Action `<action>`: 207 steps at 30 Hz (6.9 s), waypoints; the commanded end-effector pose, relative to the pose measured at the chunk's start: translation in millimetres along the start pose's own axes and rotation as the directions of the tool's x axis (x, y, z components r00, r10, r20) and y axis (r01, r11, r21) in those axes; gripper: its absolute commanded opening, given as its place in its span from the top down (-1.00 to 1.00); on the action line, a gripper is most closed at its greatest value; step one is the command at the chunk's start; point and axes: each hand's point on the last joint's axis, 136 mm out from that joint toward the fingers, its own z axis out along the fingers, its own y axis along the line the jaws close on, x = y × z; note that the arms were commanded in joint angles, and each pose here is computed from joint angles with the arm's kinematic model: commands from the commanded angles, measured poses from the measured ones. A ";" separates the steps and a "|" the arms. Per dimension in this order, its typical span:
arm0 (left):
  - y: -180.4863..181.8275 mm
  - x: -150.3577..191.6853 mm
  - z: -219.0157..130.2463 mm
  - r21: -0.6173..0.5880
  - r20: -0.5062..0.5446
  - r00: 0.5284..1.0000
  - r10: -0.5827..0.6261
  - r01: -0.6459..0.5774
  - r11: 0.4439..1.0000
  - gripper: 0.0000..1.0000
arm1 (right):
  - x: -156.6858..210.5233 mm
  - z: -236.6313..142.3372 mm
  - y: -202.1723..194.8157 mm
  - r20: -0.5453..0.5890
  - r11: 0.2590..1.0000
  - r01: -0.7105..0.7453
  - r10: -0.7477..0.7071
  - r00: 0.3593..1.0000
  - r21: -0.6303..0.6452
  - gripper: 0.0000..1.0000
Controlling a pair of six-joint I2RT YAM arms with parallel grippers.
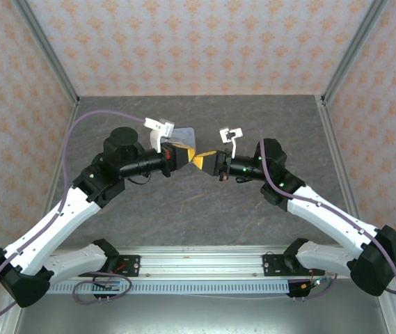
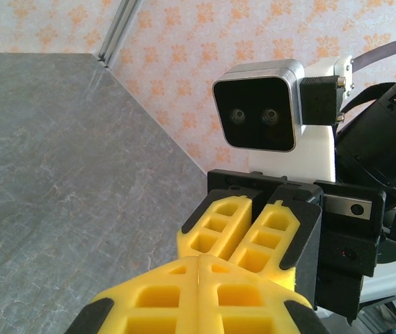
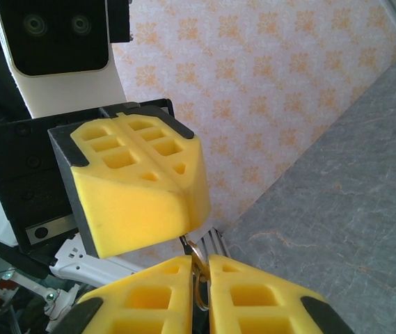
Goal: Unlock the padlock with the key
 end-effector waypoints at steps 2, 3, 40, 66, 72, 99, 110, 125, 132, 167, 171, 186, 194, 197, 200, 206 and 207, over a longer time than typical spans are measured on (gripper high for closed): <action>-2.6 -3.6 -3.8 0.003 0.005 0.999 0.039 -0.039 0.999 0.90 | -11.3 -3.0 16.9 0.028 0.998 0.052 -0.051 0.998 -0.026 0.79; -1.1 -3.4 -4.4 -0.007 0.005 0.999 0.041 -0.041 0.999 0.79 | -10.3 -3.2 15.0 0.025 0.999 0.050 -0.050 0.998 -0.017 0.80; 234.9 109.9 -14.0 -0.453 0.152 0.874 -0.461 0.476 0.754 -0.46 | -0.1 86.3 -245.2 0.051 0.874 -0.289 0.293 0.955 0.389 1.00; 249.7 123.8 -14.7 -0.513 0.108 0.907 -0.406 0.401 0.759 -0.46 | 66.3 79.5 -314.7 -0.037 0.741 -0.332 0.433 0.901 0.584 1.00; 246.2 131.5 -8.0 -0.474 0.076 0.913 -0.400 0.386 0.791 -0.41 | 75.4 64.1 -305.3 -0.018 0.730 -0.344 0.438 0.899 0.590 1.00; 224.6 186.3 58.2 -0.439 -0.155 0.973 -0.173 0.089 0.894 -0.26 | 96.5 11.4 -248.0 0.154 0.705 -0.465 0.460 0.874 0.536 1.00; 237.5 196.8 64.7 -0.487 -0.163 0.981 -0.106 0.014 0.873 -0.26 | 42.8 -6.8 -210.6 0.187 0.765 -0.340 0.284 0.940 0.548 1.00; 248.7 213.9 85.6 -0.513 -0.178 0.979 -0.100 -0.006 0.859 -0.25 | 38.5 -74.1 -179.2 0.218 0.710 -0.245 0.131 0.967 0.661 1.00; 255.0 213.6 93.0 -0.531 -0.180 0.979 -0.097 -0.014 0.847 -0.23 | 38.6 -78.3 -168.8 0.201 0.721 -0.226 0.121 0.972 0.656 1.00; 254.0 223.4 126.5 -0.490 -0.259 0.960 -0.110 -0.032 0.871 0.45 | 46.1 -84.1 -165.7 0.157 0.723 -0.177 0.095 0.983 0.668 1.00; 247.8 214.4 125.7 -0.489 -0.242 0.962 -0.123 -0.011 0.872 0.52 | 57.9 -79.3 -165.4 0.111 0.758 -0.137 0.086 0.990 0.638 1.00; 203.6 176.3 131.9 -0.449 -0.161 0.908 -0.386 0.281 0.848 0.64 | 120.0 -65.2 -181.1 -0.049 0.860 0.013 0.014 0.999 0.509 1.00; 187.2 160.5 130.1 -0.442 -0.114 0.855 -0.506 0.412 0.797 0.68 | 142.7 -56.3 -195.1 -0.093 0.875 0.031 0.016 0.995 0.483 1.00; 182.4 155.0 128.1 -0.444 -0.094 0.832 -0.547 0.457 0.771 0.68 | 145.5 -53.5 -201.4 -0.097 0.870 0.035 0.014 0.995 0.492 1.00; 177.0 150.3 127.1 -0.434 -0.076 0.810 -0.581 0.497 0.751 0.68 | 150.4 -49.6 -208.0 -0.108 0.868 0.038 0.018 0.994 0.494 1.00; 171.5 150.0 124.3 -0.436 -0.078 0.783 -0.618 0.530 0.727 0.68 | 152.2 -44.0 -217.7 -0.112 0.866 0.055 0.001 0.994 0.497 1.00; 171.0 150.6 123.9 -0.436 -0.078 0.779 -0.622 0.535 0.724 0.68 | 151.7 -43.1 -218.2 -0.112 0.867 0.060 -0.006 0.994 0.494 1.00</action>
